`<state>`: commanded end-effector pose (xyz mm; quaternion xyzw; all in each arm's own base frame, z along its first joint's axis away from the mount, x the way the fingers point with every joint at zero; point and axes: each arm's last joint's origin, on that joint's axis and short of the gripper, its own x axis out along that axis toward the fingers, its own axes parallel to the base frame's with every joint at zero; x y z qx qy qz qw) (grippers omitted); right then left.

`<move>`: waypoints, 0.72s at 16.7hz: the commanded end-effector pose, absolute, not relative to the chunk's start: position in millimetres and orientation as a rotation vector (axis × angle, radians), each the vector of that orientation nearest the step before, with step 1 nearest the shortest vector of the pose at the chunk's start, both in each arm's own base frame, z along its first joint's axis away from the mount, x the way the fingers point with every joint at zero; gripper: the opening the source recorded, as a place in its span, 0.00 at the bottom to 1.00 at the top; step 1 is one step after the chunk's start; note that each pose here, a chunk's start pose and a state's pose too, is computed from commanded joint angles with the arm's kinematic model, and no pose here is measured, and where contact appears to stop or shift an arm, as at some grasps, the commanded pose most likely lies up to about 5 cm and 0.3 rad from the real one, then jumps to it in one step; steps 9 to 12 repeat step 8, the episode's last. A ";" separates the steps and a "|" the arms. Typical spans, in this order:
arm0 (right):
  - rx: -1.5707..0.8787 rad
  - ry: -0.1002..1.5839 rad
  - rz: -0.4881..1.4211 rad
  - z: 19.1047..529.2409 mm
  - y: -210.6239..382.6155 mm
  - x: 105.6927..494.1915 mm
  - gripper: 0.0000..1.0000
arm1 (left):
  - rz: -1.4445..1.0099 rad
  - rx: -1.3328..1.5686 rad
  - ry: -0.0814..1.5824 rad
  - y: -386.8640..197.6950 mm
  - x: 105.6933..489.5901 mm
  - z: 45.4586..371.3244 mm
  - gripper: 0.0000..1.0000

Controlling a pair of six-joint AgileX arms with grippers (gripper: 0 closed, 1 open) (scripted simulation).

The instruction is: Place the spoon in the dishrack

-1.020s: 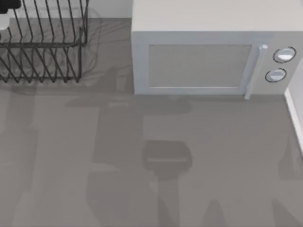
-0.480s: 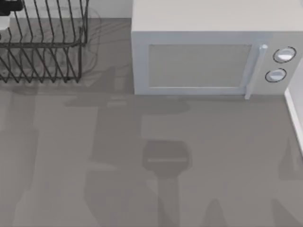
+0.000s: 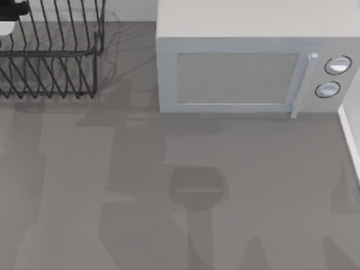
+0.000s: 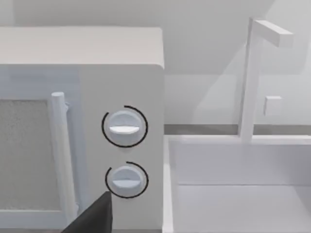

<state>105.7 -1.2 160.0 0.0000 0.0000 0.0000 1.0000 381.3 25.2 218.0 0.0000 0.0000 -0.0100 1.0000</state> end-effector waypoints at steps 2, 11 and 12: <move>0.000 0.000 0.000 160.0 -1.2 105.7 1.00 | -0.020 0.000 0.000 25.2 381.3 218.0 0.98; 0.000 0.000 0.000 160.0 -1.2 105.7 1.00 | -0.020 0.000 0.000 25.2 381.3 218.0 1.00; 0.000 0.000 0.000 160.0 -1.2 105.7 1.00 | -0.020 0.000 0.000 25.2 381.3 218.0 1.00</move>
